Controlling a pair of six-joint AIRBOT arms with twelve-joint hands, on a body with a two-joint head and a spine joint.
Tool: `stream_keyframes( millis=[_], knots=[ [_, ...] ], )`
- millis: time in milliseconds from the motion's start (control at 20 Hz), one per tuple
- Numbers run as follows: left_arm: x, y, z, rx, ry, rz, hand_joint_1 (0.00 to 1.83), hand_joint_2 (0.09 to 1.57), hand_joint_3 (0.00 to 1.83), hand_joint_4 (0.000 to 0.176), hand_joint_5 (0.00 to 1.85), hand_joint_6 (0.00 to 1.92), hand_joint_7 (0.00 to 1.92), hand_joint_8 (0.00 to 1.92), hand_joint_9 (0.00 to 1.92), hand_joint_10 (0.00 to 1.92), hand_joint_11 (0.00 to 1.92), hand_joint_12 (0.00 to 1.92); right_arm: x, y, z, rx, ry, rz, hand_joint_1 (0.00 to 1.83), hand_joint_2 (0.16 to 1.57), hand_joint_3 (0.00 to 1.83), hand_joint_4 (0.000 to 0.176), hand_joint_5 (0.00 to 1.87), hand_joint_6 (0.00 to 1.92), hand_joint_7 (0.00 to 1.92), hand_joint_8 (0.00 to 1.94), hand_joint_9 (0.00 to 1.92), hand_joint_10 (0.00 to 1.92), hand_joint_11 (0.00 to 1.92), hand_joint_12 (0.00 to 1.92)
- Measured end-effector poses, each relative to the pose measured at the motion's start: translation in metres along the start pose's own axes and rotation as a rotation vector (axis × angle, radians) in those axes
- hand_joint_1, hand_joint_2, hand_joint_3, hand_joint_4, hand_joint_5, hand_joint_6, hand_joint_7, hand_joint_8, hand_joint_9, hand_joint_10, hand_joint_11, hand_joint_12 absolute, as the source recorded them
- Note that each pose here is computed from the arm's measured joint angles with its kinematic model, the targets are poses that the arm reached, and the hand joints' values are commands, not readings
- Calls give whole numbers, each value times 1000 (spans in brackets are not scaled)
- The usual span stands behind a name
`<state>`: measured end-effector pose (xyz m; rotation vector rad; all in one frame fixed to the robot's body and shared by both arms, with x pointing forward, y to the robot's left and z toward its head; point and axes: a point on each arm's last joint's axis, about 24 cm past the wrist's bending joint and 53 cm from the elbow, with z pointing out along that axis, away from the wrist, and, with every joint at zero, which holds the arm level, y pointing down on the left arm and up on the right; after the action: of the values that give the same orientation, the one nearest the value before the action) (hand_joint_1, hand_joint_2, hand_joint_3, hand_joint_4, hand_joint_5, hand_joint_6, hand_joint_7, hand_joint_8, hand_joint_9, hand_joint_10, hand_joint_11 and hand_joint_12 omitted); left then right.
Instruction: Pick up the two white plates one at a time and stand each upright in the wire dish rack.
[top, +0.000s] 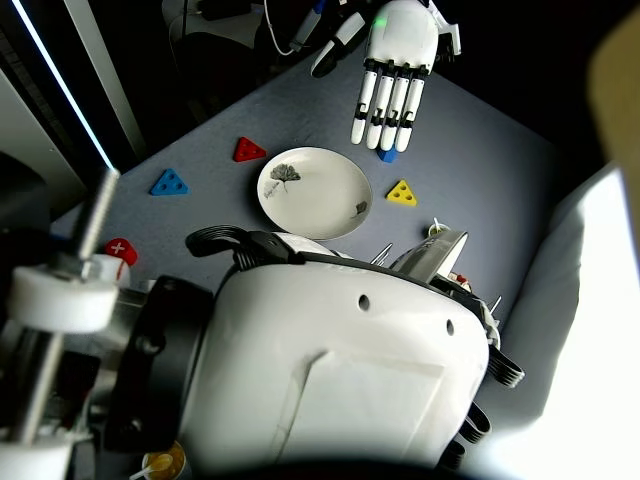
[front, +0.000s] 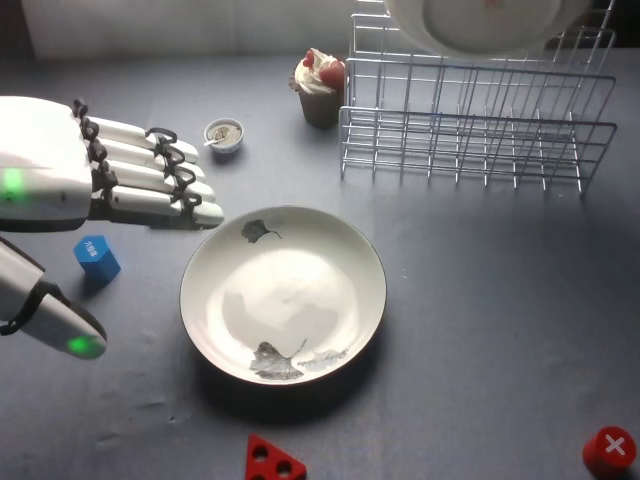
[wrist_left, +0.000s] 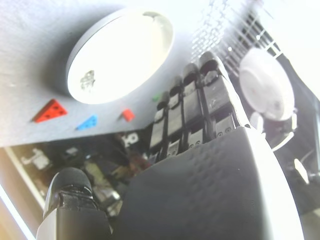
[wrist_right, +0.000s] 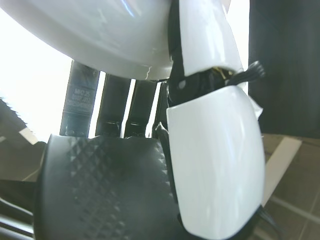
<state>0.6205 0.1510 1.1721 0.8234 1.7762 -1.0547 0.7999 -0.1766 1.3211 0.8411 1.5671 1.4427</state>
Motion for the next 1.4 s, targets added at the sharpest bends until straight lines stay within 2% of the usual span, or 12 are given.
stream_keyframes(
  millis=[100, 150, 300, 400, 500, 750, 900, 1000, 1250, 1300, 1350, 1400],
  knots=[
    [0, -4, 0, 19, 0, -2, 0, 991, 0, 0, 88, 3, 162, 7, 157, 6, 149, 10, 2, -13, 4, 28, 6, 20, 1498, 1049, 0, 0, 961, 963, 1086, 557, 1149, 670, 998, 1326],
    [0, -6, 0, 30, 0, -2, 0, 989, 0, 0, 92, 4, 162, 6, 159, 6, 170, 19, 2, -17, 5, 35, 11, 29, 1495, 1062, 5, 0, 948, 981, 998, 696, 1117, 735, 971, 1363],
    [3, -11, 2, 56, 7, -2, 27, 988, 0, 0, 115, 11, 187, 12, 178, 10, 178, 20, 0, -17, 8, 35, 7, 50, 1498, 1058, 0, 0, 911, 981, 1089, 558, 1166, 685, 958, 1396],
    [7, -14, 2, 71, 18, -2, 30, 990, 0, 0, 133, 11, 200, 11, 191, 10, 173, 16, -1, -21, 9, 43, 1, 53, 1496, 1068, 0, 0, 878, 995, 1063, 621, 1143, 733, 940, 1435],
    [14, -17, 2, 87, 39, 1, 30, 990, 0, 0, 129, 6, 201, 6, 201, 10, 191, 23, -2, -35, 12, 69, -2, 50, 1497, 1062, 0, 0, 909, 952, 1053, 648, 1156, 706, 952, 1419],
    [15, -23, 2, 113, 40, -8, 26, 993, 1, 0, 123, 2, 178, 0, 176, 0, 177, 14, -8, -51, 18, 99, -11, 90, 1499, 1046, 0, 0, 958, 922, 1115, 523, 1181, 643, 977, 1366],
    [18, -28, 3, 133, 43, -15, 3, 997, 2, 0, 113, 1, 176, 4, 173, 3, 177, 13, -3, -55, 21, 110, 4, 90, 1500, 1038, 0, 0, 1005, 884, 1133, 455, 1174, 653, 994, 1329],
    [20, -28, 3, 133, 46, -21, 22, 992, 0, 0, 115, 1, 165, 0, 148, 0, 160, 5, 1, -60, 22, 121, 14, 95, 1497, 1063, 1, 0, 886, 1036, 1074, 580, 1113, 755, 983, 1360],
    [31, -31, 10, 139, 63, -48, 1, 988, 0, 0, 127, 4, 179, 4, 171, 7, 157, 8, 5, -67, 25, 134, 21, 109, 1497, 1041, 0, 0, 980, 909, 1235, 252, 1137, 713, 1007, 1359],
    [32, -33, 11, 144, 65, -49, 0, 984, 0, 0, 122, 2, 173, 1, 165, 3, 151, 5, 5, -71, 26, 140, 19, 123, 1501, 1031, 0, 0, 1006, 869, 1228, 288, 1182, 630, 1022, 1304],
    [33, -33, 12, 141, 67, -49, 0, 982, 0, 0, 119, 0, 171, 0, 161, 2, 147, 3, 3, -75, 26, 146, 13, 131, 1499, 1028, 0, 0, 1008, 859, 1227, 279, 1179, 636, 1044, 1301],
    [36, -33, 14, 139, 75, -45, 8, 983, 0, 0, 128, 4, 185, 5, 175, 6, 154, 6, 3, -78, 25, 153, 13, 130, 1418, 1014, 4, 0, 1066, 822, 1261, 318, 1221, 709, 1052, 808]
  ],
)
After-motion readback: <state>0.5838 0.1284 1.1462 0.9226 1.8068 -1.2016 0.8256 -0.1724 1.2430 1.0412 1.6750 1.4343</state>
